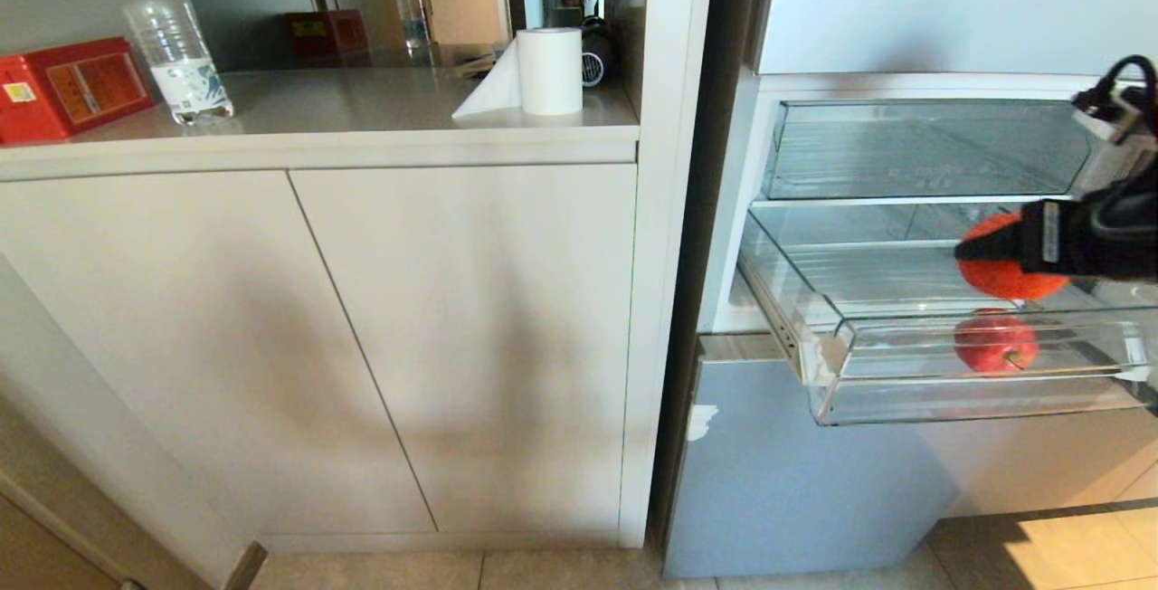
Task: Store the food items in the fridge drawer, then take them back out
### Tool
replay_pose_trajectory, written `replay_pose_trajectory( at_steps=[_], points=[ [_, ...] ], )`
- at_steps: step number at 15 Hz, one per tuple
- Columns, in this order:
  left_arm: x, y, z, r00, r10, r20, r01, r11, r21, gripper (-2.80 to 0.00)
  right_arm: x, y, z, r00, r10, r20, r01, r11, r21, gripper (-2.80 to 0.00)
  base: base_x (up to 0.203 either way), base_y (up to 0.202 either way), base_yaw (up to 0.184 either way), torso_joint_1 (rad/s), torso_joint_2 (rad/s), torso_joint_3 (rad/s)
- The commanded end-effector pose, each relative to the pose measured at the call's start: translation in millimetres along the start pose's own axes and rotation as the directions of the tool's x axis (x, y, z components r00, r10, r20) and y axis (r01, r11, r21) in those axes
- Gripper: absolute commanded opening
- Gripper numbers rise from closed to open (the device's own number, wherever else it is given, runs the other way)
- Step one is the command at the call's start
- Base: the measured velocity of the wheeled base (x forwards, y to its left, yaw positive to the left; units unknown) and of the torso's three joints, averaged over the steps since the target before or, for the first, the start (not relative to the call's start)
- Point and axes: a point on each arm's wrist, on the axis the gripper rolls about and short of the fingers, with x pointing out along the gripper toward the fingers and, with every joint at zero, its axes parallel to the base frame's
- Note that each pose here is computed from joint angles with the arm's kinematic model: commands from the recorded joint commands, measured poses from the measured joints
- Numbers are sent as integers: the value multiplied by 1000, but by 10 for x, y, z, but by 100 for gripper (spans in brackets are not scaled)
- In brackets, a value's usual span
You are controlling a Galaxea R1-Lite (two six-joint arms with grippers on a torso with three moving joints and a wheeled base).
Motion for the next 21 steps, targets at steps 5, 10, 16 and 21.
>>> replay_pose_trajectory(
  at_steps=[5, 10, 16, 21],
  points=[
    [2, 0, -4, 1000, 0, -2, 0, 1000, 0, -280, -1452, -294, -1463, 953, 49, 298, -39, 998, -40, -280, 0, 0, 0, 0, 0, 0],
    [2, 0, -4, 1000, 0, -2, 0, 1000, 0, -280, -1528, -403, -2327, 911, 159, 380, -123, 985, -119, -280, 0, 0, 0, 0, 0, 0],
    [2, 0, -4, 1000, 0, -2, 0, 1000, 0, -280, -1212, -433, -2710, 889, 183, 419, -134, 980, -144, -280, 0, 0, 0, 0, 0, 0],
    [2, 0, -4, 1000, 0, -2, 0, 1000, 0, -280, -1011, -461, -2989, 934, 167, 317, -126, 981, -145, -280, 0, 0, 0, 0, 0, 0]
  ],
)
